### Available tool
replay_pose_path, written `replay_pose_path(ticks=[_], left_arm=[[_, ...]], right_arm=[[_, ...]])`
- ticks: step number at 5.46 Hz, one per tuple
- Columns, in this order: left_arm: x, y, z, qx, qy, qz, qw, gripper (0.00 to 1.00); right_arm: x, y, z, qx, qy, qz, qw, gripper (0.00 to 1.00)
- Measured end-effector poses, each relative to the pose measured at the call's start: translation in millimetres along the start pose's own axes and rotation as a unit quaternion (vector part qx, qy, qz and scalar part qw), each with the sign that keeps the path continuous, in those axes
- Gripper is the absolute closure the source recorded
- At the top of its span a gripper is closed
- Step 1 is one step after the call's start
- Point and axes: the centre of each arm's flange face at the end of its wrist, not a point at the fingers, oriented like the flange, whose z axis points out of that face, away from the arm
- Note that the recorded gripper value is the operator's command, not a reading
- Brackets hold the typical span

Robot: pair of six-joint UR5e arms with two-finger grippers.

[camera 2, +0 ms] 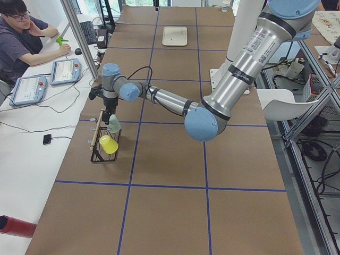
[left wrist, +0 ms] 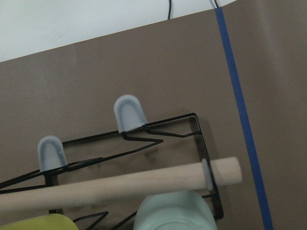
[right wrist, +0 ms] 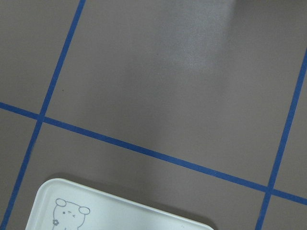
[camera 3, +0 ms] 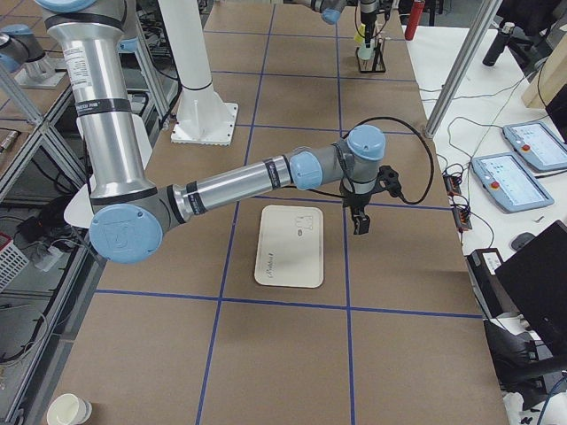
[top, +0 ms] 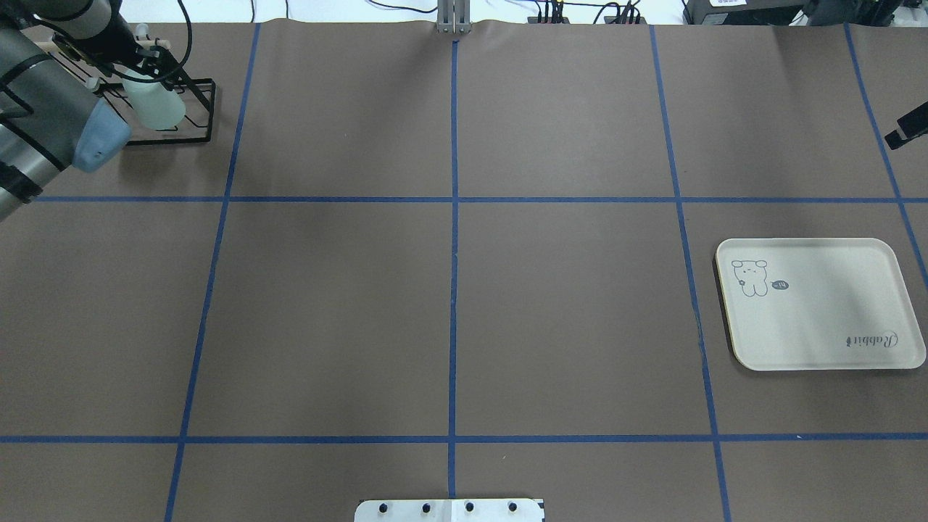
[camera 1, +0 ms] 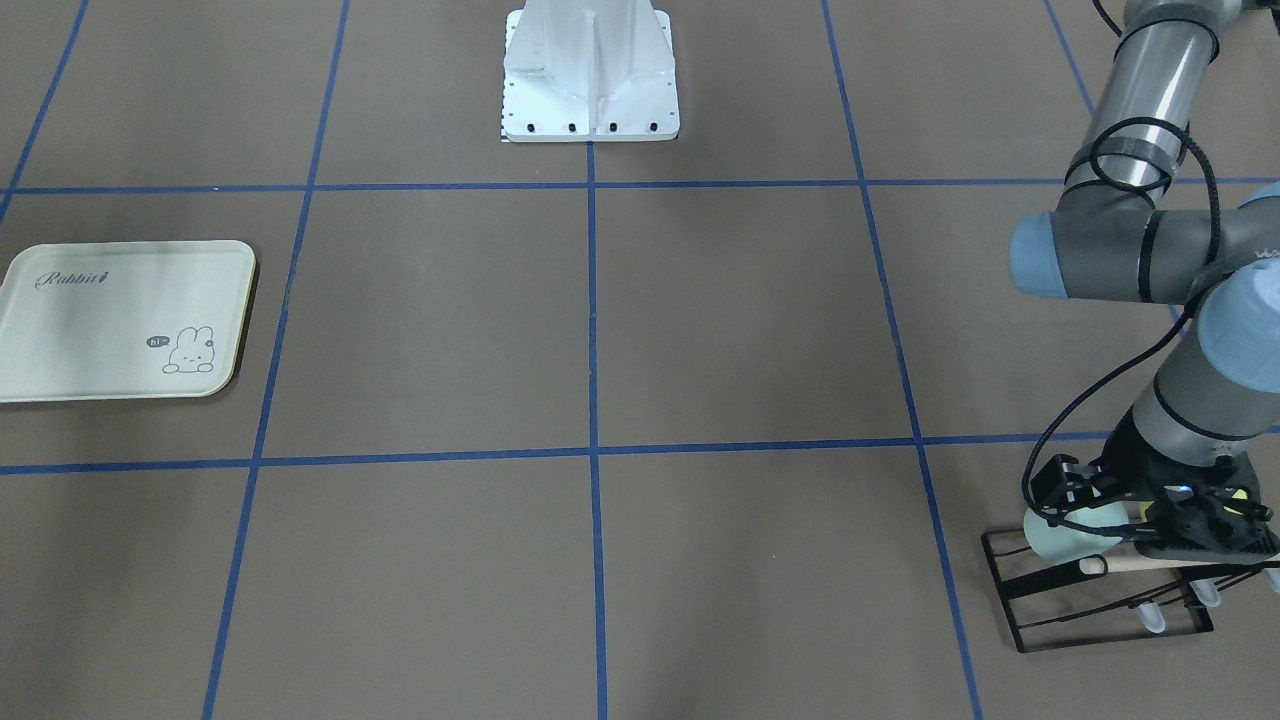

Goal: Left arm grabs green cup and hands to right arm on tray

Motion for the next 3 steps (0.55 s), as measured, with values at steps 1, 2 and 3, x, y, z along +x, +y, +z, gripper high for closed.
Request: replay_pose_path(ticks=[1, 2, 3], left_arm=[[4.6, 2.2, 3.0, -0.002, 0.002, 0.003, 1.0, 0.0], [7.4, 3.9, 5.3, -0.004, 0.004, 0.005, 1.0, 0.0], [8.3, 4.7, 6.6, -0.005, 0.005, 0.006, 1.0, 0.0]], right_arm=[[-0.1, 0.0, 0.2, 0.0, 0.0, 0.0, 1.0, 0.0], [0.2, 0.1, 0.6, -0.001, 0.0, 0.0, 1.0, 0.0], [0.3, 0.1, 0.6, -0.001, 0.0, 0.0, 1.0, 0.0]])
